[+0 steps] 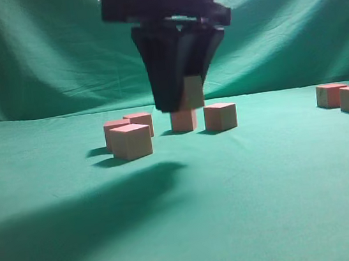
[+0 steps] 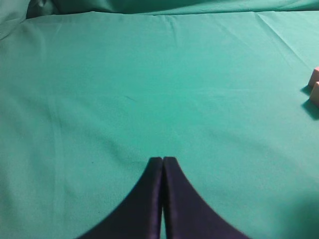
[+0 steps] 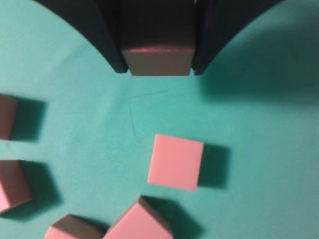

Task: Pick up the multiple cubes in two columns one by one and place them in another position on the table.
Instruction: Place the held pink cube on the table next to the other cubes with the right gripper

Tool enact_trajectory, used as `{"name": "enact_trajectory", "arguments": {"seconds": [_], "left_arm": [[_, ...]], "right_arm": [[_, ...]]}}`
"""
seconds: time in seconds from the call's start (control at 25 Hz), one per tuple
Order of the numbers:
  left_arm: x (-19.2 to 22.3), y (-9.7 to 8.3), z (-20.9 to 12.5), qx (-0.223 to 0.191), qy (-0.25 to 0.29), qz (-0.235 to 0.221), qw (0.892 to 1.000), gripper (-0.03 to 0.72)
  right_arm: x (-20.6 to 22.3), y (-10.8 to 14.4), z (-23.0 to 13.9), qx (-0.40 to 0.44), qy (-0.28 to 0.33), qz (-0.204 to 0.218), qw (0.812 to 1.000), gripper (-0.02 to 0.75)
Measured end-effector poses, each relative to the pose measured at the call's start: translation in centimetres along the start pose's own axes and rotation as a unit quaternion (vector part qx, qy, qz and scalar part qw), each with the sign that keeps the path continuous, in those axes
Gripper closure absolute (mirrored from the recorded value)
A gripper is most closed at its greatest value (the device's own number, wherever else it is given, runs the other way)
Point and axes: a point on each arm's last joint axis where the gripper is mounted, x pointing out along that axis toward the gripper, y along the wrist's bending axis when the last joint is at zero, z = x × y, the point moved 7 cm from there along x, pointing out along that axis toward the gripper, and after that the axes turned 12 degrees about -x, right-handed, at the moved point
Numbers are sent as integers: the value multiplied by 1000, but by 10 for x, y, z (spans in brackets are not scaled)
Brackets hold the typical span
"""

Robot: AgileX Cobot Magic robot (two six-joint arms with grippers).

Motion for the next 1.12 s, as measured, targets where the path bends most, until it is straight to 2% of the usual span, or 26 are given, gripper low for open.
{"name": "enact_trajectory", "arguments": {"seconds": [0.12, 0.36, 0.68, 1.12], "left_arm": [[0, 0, 0, 0, 0, 0, 1000, 688], [0, 0, 0, 0, 0, 0, 1000, 688], [0, 0, 0, 0, 0, 0, 1000, 688], [0, 0, 0, 0, 0, 0, 1000, 688]], "right_arm": [[10, -2, -3, -44, 16, -7, 999, 479], [22, -1, 5, -100, 9, -19, 995, 479], [32, -3, 13, -108, -5, -28, 994, 479], [49, -3, 11, -106, 4, -22, 994, 479]]}}
